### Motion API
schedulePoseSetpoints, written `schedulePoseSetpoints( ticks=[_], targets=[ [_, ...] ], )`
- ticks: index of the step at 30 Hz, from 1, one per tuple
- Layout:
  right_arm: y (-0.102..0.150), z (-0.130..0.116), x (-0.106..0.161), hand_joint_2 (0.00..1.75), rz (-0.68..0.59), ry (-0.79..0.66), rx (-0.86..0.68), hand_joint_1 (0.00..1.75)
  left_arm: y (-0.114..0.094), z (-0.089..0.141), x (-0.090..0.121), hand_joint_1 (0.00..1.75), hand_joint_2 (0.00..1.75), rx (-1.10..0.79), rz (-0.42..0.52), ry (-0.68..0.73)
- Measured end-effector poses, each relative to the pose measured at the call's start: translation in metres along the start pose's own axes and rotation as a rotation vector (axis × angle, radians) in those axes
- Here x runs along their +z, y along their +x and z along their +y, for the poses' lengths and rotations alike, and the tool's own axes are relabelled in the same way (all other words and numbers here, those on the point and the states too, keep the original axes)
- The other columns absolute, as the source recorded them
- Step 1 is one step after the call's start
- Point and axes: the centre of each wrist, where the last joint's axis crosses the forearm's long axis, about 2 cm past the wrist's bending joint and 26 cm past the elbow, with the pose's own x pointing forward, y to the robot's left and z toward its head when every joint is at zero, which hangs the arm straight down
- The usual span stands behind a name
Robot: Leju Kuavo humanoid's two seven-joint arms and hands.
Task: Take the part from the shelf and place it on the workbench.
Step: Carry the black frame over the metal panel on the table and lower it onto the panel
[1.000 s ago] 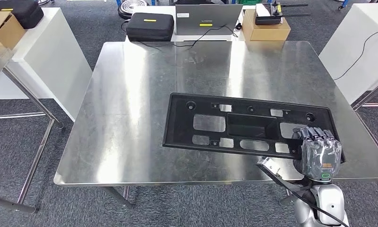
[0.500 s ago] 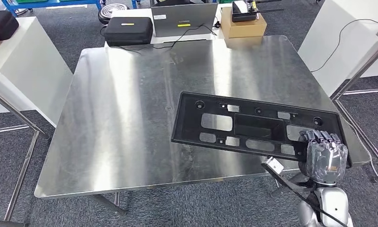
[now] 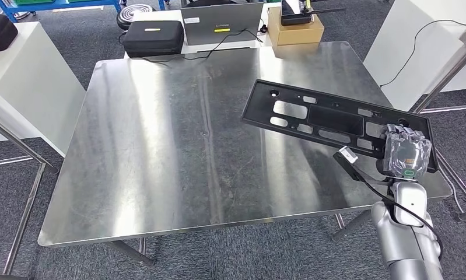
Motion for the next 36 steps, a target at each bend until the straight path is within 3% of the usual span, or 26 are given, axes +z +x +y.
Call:
schedulePoseSetpoints(
  ticks=[9, 19, 25, 36],
  targets=[
    [-0.024, 0.002, -0.069, 1.75, 0.104, 0.054, 0.103, 1.75, 0.002, 0.001, -0.001, 0.00, 1.75, -0.020, -0.026, -0.019],
    [-0.024, -0.001, -0.107, 1.75, 0.239, 0.126, 0.142, 1.75, 0.004, 0.003, -0.002, 0.00, 1.75, -0.052, -0.037, -0.039],
    [-0.008, 0.000, -0.115, 1.75, 0.242, 0.154, 0.140, 1.75, 0.005, 0.003, -0.003, 0.00, 1.75, -0.056, -0.036, -0.042],
    [0.064, 0.001, -0.124, 1.75, 0.108, 0.181, 0.124, 1.75, 0.008, 0.000, -0.003, 0.00, 1.75, -0.048, -0.020, -0.034]
  ],
)
